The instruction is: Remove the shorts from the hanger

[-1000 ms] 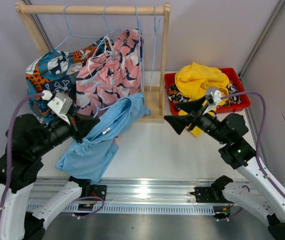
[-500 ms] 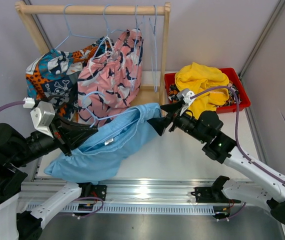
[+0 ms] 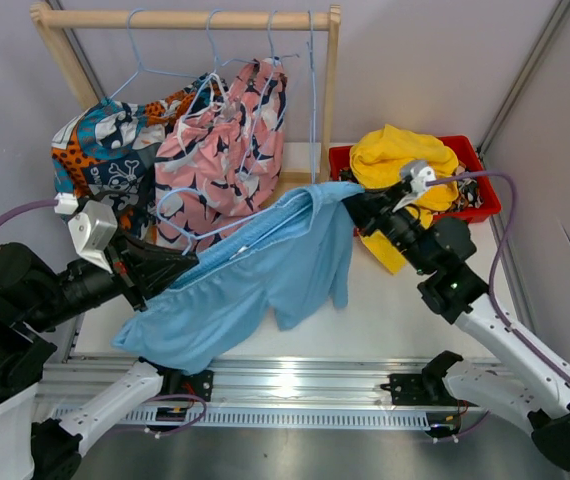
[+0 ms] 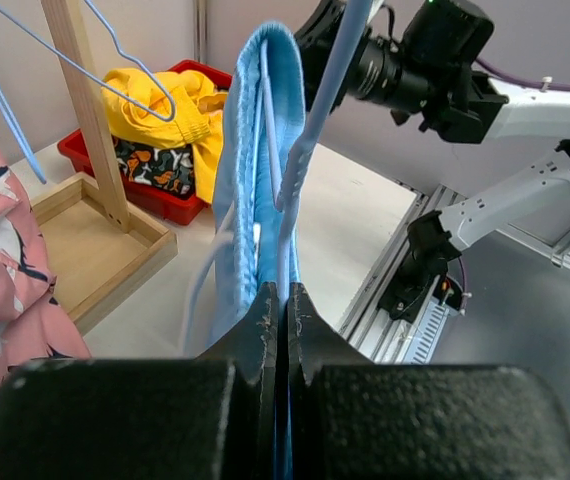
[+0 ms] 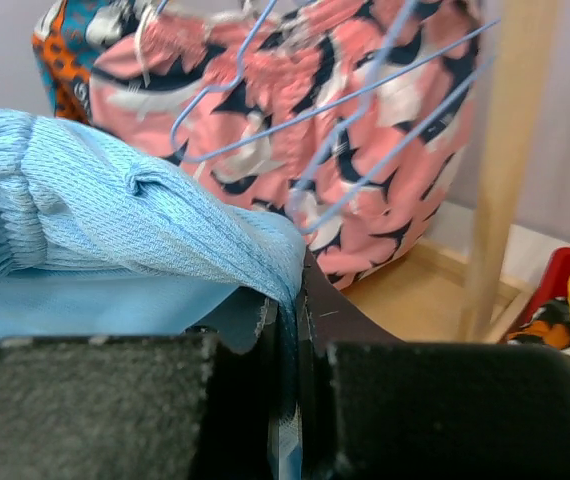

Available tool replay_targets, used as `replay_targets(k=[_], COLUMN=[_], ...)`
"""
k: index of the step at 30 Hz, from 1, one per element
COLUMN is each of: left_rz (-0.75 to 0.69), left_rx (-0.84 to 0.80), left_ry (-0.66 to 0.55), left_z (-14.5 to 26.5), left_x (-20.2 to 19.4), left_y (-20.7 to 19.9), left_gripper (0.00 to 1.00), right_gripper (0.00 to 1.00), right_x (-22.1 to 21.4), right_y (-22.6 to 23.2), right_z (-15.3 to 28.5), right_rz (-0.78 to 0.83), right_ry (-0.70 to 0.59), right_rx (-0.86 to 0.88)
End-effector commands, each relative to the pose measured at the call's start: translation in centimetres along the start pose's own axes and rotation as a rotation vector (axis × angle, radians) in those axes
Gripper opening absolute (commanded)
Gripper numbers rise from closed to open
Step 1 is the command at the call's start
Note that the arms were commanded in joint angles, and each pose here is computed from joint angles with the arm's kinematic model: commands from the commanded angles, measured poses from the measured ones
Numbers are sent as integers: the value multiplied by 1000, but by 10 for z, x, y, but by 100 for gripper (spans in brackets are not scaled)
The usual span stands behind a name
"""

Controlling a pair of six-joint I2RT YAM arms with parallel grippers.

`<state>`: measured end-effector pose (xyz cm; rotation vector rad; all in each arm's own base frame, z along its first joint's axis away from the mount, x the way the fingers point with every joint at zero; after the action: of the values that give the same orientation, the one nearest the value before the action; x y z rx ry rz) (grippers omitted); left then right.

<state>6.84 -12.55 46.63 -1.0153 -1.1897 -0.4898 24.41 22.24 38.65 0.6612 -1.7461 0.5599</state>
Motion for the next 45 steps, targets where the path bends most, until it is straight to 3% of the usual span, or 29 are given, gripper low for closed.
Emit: replay_targets(k=[1, 5, 11, 18, 19, 23, 28, 32, 35, 39, 45], left_rz=[-34, -33, -35, 6, 14, 31, 6, -4, 8, 26, 39], left_rx=[-22, -23, 27, 136, 170, 398, 525, 577, 585, 581, 595], left_ry=[-39, -35, -74, -150, -157, -193, -245, -235, -196, -168, -130], left_z=[2, 1, -4, -33, -38, -45, -20, -11, -20, -35, -56], left_x=[9, 9, 17, 29, 29, 36, 45, 39, 25, 13, 5], left_y=[-6, -5, 4, 35, 44, 84, 92, 98, 107, 118, 133], left_gripper=[0, 0, 0, 0, 0, 0, 0, 0, 0, 0, 0], right_gripper=[0, 0, 0, 0, 0, 0, 0, 0, 0, 0, 0], right_x=[24, 18, -2, -33, -33, -25, -2, 32, 68, 133, 191], right_y=[-42, -69, -55, 31, 63, 112, 127, 98, 43, -34, -133], right_z=[9, 18, 19, 14, 15, 19, 29, 29, 22, -3, -30], right_rz=[-4, -20, -119, -147, -149, -107, -28, 53, 165, 263, 329], right_ry=[-87, -66, -35, 44, 67, 109, 128, 64, 11, -67, -162], right_rx=[-131, -184, -98, 123, 209, 330, 361, 218, -90, -358, -588])
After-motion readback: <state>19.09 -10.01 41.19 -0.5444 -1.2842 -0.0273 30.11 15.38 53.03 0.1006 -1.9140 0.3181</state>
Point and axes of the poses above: each gripper's point midway between its finger pads, its own z axis back along the fingers, its own y axis along the line the jaws close on, x = y × z, the point moved 3 cm from there along z, back along the fingers, and after that the axes turned 13 degrees about z, right-handed, at the moved point
